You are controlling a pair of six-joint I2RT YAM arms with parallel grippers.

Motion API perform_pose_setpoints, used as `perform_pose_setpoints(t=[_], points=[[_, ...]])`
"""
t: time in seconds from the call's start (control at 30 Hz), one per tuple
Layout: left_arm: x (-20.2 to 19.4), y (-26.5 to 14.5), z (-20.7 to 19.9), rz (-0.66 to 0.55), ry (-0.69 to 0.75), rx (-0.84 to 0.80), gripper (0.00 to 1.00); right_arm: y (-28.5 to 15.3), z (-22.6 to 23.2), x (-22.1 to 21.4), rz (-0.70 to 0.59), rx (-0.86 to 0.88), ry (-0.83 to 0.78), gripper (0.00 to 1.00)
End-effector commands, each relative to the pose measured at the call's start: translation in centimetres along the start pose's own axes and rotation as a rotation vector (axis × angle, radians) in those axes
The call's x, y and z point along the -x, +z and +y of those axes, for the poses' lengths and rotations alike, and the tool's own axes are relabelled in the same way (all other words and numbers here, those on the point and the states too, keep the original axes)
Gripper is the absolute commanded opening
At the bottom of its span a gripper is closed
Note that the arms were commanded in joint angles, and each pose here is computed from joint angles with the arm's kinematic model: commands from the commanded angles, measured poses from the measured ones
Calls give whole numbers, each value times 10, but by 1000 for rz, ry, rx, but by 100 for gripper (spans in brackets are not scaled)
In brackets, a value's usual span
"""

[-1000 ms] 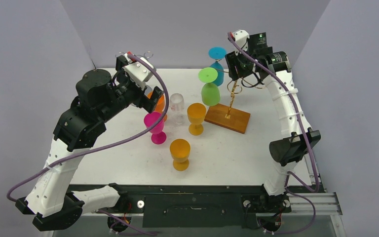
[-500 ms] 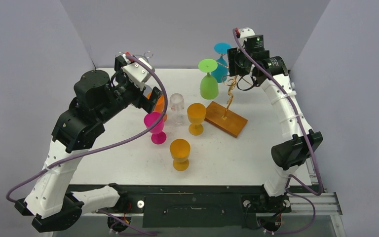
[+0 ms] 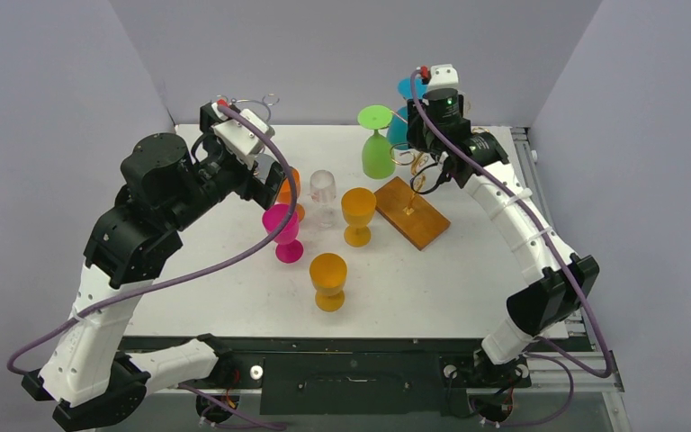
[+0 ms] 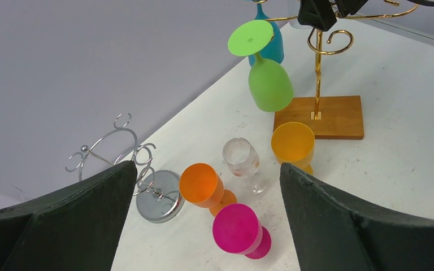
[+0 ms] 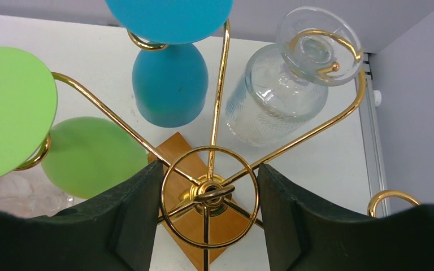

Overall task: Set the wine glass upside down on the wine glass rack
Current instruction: Adjust the wine rack at the center of the board.

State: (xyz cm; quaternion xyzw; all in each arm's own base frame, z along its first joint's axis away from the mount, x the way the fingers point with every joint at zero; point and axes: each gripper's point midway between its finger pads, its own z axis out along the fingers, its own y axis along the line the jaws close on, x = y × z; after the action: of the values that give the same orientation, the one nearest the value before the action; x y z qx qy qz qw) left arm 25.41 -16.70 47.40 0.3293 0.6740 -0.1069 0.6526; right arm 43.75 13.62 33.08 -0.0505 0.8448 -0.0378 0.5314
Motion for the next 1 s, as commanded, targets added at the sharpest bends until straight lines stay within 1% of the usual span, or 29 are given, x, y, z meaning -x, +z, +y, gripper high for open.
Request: perform_pose_setpoints(t=[0.0, 0.13, 0.33, 0.5, 0.67, 0.83, 0.97], points=[[12, -7, 4, -46, -3, 11, 96, -40, -57, 70, -284, -233, 148, 0], [13, -7, 4, -47, -3, 11, 96, -38, -65, 73, -311, -298, 203, 0], [13, -6, 4, -46, -2, 11, 96, -18, -57, 83, -301, -296, 244, 0], [13, -5, 4, -47, 0, 11, 96, -6, -53, 97, -342, -286, 320, 0], [12, -4, 4, -46, 0, 10, 96, 3, -49, 105, -348, -283, 334, 0], [8, -3, 3, -42, 1, 9, 96, 3, -48, 103, -385, -272, 371, 0], [8, -3, 3, -43, 3, 10, 96, -6, -47, 105, -440, -248, 402, 0]])
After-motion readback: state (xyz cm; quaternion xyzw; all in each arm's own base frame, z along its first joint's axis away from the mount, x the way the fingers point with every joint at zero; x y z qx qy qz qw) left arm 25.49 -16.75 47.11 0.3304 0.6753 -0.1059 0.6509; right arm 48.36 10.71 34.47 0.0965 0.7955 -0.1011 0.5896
